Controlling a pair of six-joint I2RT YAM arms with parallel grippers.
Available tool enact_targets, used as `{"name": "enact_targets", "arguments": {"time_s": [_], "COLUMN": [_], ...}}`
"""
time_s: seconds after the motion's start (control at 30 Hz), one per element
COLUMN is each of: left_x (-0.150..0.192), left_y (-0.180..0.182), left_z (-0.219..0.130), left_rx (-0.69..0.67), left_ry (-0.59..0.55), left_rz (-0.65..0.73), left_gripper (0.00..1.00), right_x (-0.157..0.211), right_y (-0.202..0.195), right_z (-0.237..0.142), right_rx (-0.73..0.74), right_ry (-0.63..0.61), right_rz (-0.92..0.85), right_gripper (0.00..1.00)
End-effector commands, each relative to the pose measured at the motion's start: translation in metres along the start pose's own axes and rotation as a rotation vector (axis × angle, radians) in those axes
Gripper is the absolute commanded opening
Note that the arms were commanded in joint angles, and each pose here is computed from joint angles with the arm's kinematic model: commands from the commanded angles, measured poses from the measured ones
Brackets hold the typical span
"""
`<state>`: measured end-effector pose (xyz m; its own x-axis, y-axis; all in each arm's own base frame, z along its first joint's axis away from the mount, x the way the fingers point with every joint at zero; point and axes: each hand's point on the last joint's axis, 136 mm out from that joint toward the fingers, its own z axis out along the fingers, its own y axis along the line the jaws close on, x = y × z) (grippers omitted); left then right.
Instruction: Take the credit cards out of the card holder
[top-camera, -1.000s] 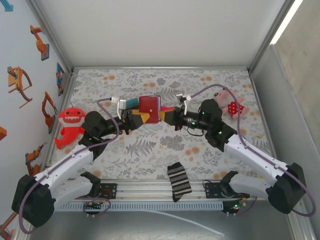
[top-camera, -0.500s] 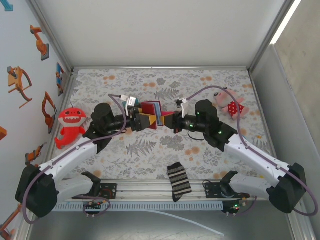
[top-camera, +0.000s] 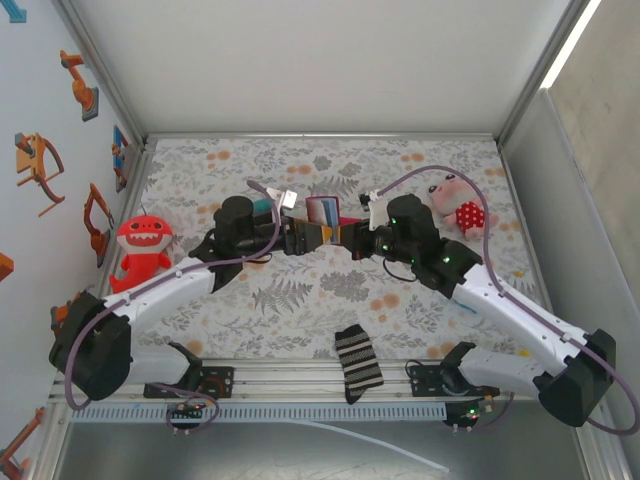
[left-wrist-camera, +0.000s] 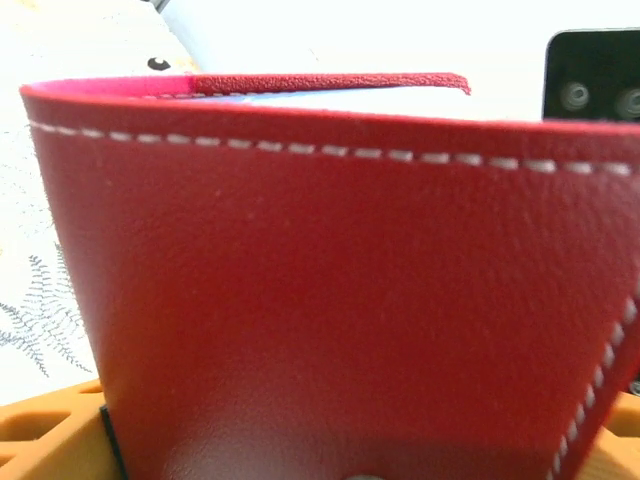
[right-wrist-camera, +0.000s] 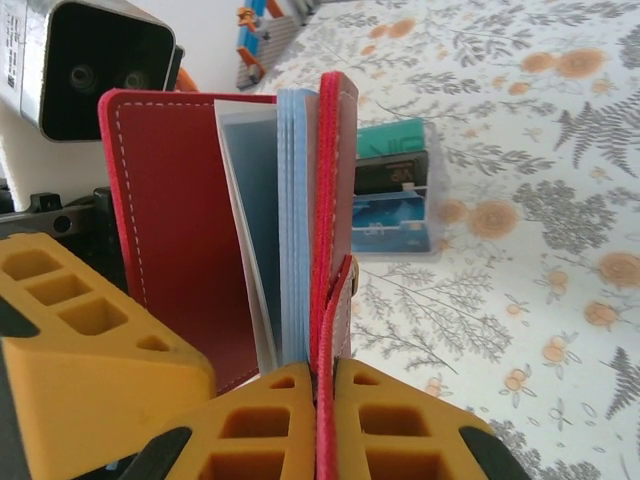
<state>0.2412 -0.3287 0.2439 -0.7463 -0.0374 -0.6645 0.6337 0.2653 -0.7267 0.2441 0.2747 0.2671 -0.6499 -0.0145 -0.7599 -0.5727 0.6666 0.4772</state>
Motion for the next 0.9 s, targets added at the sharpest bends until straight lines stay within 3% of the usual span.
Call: {"name": "enact_targets", "arguments": {"time_s": [0.0, 0.2, 0.57, 0.73, 0.87], "left_x": [-0.010, -0.008, -0.008, -0.008, -0.010], "left_y": [-0.003, 0.012, 0.045, 0.044, 0.042], "left_z": [0.006, 0.011, -0.001, 0.000, 0.000], "left_rx": [-0.003, -0.047, -0.250, -0.248, -0.239], "left_ry": [-0.023, -0.033, -0.079, -0.078, -0.084], "left_rz": [0.030, 0.000, -0.029, -0.026, -0.023], "left_gripper": [0.84, 0.82, 0.70, 0.60, 0.58], "right_x": [-0.014, -0.009, -0.011, -0.012, -0.012], "right_y": [-0.002, -0.011, -0.012, -0.011, -0.011], "right_z": [-0.010, -0.010, -0.012, -0.012, -0.013], "right_rx": [0.081, 0.185, 0.205, 0.197, 0.199], "right_ry": [-0.024, 0.015, 0.007, -0.001, -0.009], "right_rz": [-0.031, -0.044, -0.052, -0.051, -0.050], "right_gripper": [0.00, 0.00, 0.00, 0.00, 0.00]}}
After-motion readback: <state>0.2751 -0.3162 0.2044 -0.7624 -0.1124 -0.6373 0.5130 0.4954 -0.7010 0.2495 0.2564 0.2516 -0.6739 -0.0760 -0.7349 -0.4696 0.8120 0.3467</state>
